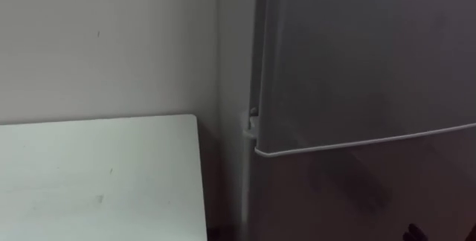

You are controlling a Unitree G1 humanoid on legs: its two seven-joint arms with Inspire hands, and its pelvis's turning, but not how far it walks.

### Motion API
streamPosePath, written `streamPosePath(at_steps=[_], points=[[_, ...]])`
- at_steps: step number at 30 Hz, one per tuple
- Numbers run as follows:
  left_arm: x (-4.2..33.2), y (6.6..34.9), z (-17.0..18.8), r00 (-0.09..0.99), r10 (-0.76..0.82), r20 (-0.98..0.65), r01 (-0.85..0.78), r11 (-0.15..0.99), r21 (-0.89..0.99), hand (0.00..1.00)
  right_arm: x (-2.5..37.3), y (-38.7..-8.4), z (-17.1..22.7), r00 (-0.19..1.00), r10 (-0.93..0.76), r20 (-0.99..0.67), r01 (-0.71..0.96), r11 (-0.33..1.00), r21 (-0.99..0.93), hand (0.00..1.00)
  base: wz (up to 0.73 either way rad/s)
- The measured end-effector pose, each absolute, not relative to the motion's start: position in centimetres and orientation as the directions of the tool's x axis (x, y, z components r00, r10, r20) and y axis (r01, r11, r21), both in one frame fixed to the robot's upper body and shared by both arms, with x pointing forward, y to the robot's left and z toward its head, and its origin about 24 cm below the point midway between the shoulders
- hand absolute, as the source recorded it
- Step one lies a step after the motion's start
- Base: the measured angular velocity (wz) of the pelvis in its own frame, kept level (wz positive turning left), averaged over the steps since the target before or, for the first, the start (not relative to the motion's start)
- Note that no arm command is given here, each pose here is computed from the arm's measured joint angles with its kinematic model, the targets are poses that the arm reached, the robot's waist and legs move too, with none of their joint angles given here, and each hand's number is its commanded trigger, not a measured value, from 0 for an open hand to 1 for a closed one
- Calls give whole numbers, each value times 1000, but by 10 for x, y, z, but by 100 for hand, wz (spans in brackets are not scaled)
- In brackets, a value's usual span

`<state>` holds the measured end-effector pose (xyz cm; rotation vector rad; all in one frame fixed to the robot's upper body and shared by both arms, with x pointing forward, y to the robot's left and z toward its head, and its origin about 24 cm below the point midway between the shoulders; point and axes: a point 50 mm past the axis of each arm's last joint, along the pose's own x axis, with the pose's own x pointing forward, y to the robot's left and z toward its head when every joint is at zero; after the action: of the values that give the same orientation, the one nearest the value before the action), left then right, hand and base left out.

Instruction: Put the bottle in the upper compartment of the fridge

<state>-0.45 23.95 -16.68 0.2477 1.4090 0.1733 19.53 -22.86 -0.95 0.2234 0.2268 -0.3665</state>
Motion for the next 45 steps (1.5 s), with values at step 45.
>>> streamPosePath(at_steps=[45], points=[[-2,250,-162,203,342,-917,-120,939,323,0,188,-311,166,341,-803,488,815,512,271,0,1]])
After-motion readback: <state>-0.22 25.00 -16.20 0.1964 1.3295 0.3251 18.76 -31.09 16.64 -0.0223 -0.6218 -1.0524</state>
